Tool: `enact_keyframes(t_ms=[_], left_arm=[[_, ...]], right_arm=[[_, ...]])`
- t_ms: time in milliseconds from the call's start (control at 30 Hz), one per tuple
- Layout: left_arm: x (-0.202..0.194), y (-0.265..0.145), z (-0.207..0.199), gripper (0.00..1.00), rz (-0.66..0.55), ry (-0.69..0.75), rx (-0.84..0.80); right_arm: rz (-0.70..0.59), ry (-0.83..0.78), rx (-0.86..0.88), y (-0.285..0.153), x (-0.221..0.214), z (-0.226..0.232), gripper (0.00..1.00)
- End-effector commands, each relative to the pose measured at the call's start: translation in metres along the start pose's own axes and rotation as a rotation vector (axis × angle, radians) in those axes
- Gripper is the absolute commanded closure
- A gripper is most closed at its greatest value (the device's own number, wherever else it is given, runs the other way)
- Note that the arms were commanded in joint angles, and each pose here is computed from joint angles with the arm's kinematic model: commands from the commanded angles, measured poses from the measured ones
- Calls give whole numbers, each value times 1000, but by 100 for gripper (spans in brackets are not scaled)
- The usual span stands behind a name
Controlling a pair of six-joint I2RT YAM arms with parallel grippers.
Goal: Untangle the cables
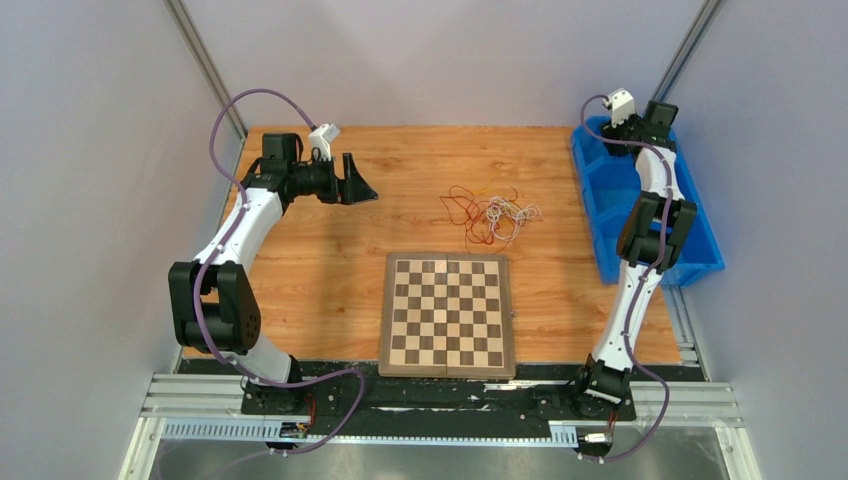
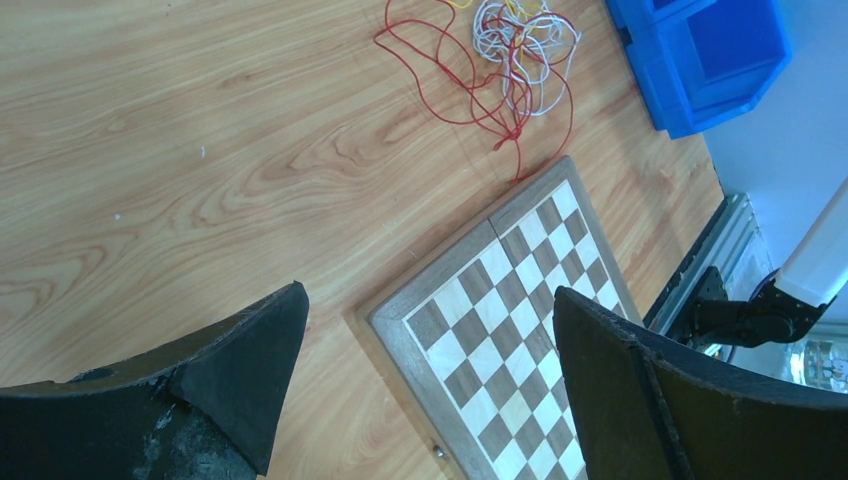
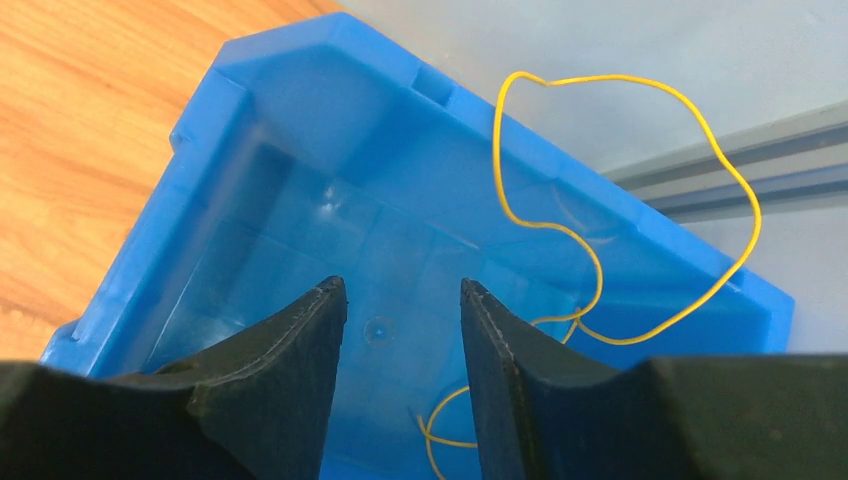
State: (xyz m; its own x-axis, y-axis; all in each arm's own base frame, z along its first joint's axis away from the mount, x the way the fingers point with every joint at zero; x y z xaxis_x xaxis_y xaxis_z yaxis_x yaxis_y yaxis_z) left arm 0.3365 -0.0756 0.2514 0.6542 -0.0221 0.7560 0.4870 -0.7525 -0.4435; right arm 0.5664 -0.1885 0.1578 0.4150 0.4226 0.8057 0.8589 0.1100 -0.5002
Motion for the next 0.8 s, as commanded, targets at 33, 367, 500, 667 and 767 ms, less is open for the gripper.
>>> enact_keyframes(t_ms=[33, 367, 500, 667, 767], left_arm=[[14, -3, -3, 0, -40, 47, -14], [13, -1, -2, 0, -29, 40, -34], [14, -1, -2, 0, -28, 40, -39], [12, 0, -1, 0, -22, 38, -33], [12, 0, -1, 0, -22, 38, -30]], right_arm=[[150, 38, 37, -39, -11, 0, 52], [19, -11, 53, -77, 34, -22, 25], [-79, -109, 43, -81, 54, -30, 13], [-75, -203, -82, -60, 53, -38, 9], [-64, -247, -86, -47, 49, -38, 9]])
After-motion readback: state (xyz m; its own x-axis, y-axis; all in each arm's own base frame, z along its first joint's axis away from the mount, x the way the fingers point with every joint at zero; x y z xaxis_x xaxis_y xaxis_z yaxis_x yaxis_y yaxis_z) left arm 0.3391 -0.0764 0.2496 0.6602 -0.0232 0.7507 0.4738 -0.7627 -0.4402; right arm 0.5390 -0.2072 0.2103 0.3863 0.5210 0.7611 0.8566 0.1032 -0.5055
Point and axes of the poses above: each gripper's point midway between its finger pads, its own y axis out along the fingers, its own z axis along the line the jaws close on, x = y × z, the point moved 10 cm from there along -y, back along the fingers, and after that the axes turned 6 degrees about y, right-handed, at the moved point
